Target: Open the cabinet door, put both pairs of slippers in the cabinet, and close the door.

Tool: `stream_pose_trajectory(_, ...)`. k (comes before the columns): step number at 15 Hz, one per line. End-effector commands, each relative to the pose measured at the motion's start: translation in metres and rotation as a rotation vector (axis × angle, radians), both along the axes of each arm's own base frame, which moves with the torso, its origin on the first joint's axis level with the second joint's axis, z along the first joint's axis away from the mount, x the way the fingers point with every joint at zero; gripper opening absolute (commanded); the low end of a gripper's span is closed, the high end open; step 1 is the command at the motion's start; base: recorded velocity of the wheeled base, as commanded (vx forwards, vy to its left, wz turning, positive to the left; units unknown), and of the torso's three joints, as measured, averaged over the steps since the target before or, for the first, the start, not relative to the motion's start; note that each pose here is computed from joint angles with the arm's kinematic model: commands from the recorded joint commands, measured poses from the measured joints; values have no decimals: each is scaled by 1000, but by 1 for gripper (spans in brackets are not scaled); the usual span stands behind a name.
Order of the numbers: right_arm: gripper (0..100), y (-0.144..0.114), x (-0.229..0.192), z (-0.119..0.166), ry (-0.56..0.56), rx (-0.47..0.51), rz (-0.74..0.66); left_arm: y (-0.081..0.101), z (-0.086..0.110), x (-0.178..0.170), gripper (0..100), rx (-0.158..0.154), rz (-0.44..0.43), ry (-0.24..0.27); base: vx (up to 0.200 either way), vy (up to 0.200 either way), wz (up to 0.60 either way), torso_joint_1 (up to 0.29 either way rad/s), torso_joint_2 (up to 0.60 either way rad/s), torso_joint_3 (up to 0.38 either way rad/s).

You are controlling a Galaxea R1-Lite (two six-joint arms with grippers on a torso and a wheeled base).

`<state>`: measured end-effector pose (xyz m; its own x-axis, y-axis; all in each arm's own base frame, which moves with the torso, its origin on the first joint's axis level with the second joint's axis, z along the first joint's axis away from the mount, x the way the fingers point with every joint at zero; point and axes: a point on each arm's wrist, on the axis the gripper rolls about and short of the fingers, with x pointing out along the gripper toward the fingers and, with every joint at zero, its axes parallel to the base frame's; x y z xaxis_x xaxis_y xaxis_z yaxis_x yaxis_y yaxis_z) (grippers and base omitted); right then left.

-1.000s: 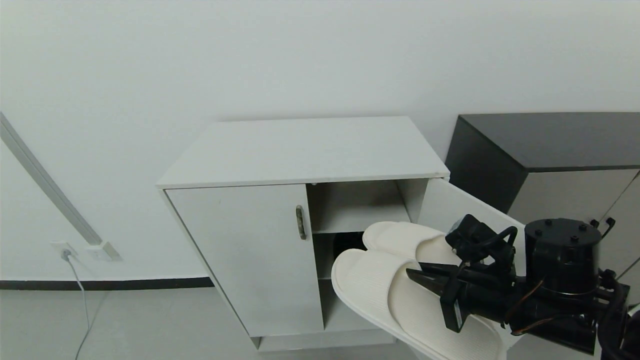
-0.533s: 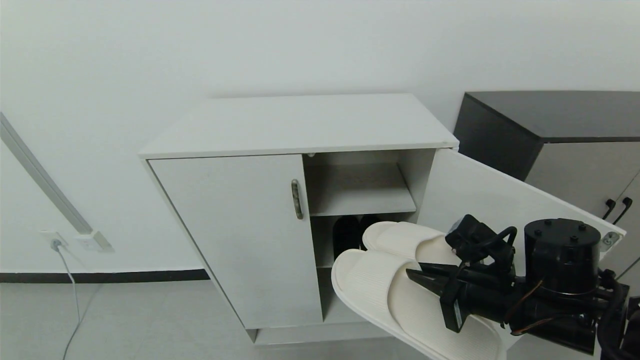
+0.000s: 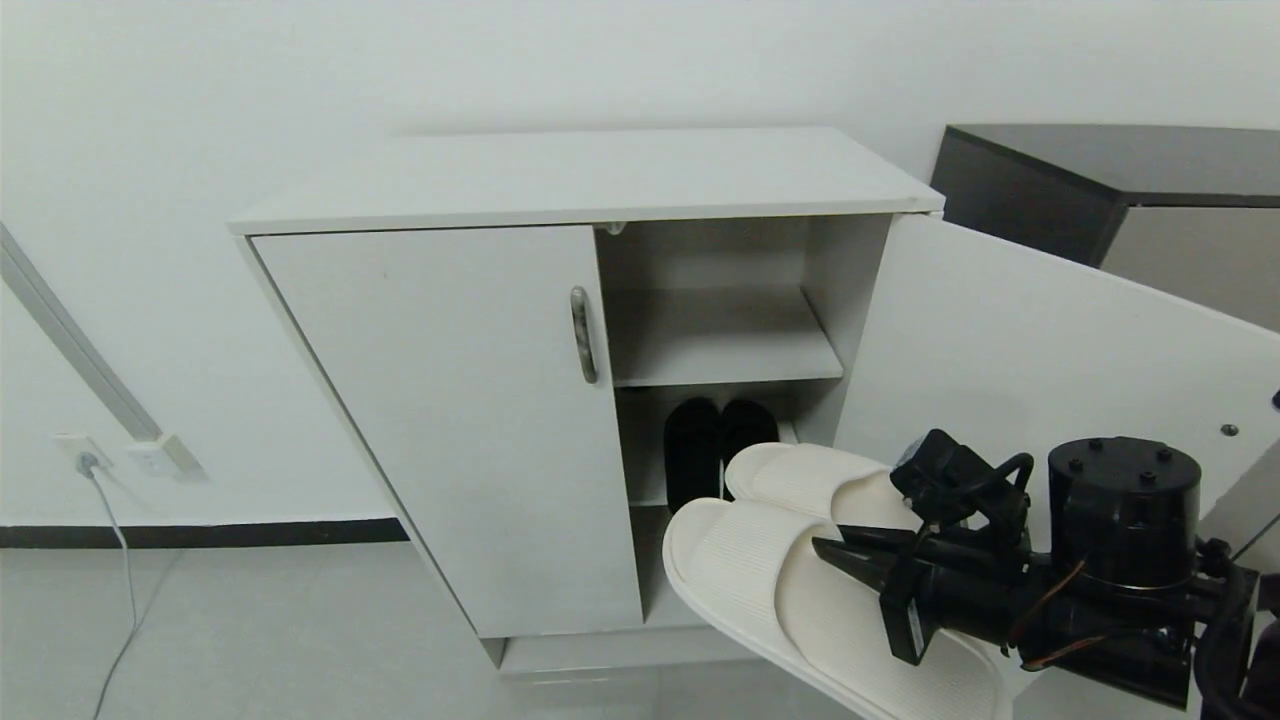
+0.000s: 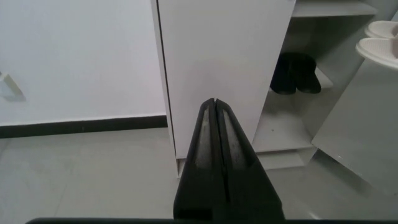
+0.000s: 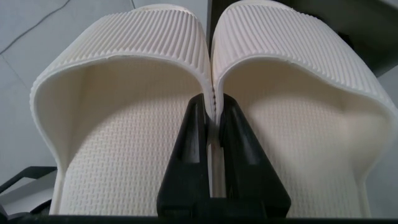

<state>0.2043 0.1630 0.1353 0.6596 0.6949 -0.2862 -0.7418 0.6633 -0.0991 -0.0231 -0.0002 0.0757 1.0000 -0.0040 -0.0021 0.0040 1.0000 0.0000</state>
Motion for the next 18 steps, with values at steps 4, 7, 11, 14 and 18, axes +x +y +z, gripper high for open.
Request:
stream_pose_trajectory(4,0,1,1,-2,0,-12,5,0,0,0,0,0,-1,1,0,0,0,-72,455,369)
stream_pose_trajectory(7,0,0,0,-4,-1,-21,7,0,0,0,0,0,-1,1,0,0,0,-32,434,413)
stream_pose_trajectory(11,0,0,-1,-4,-1,-23,9,0,0,0,0,0,1,1,0,0,0,4,174,170)
stream_pose_trajectory(14,0,0,-1,-4,-3,-21,11,0,0,0,0,0,-1,1,0,0,0,0,0,0)
stream_pose_trajectory(18,0,12,5,-5,-35,-19,-43,0,0,0,0,0,-1,1,0,0,0,0,0,0)
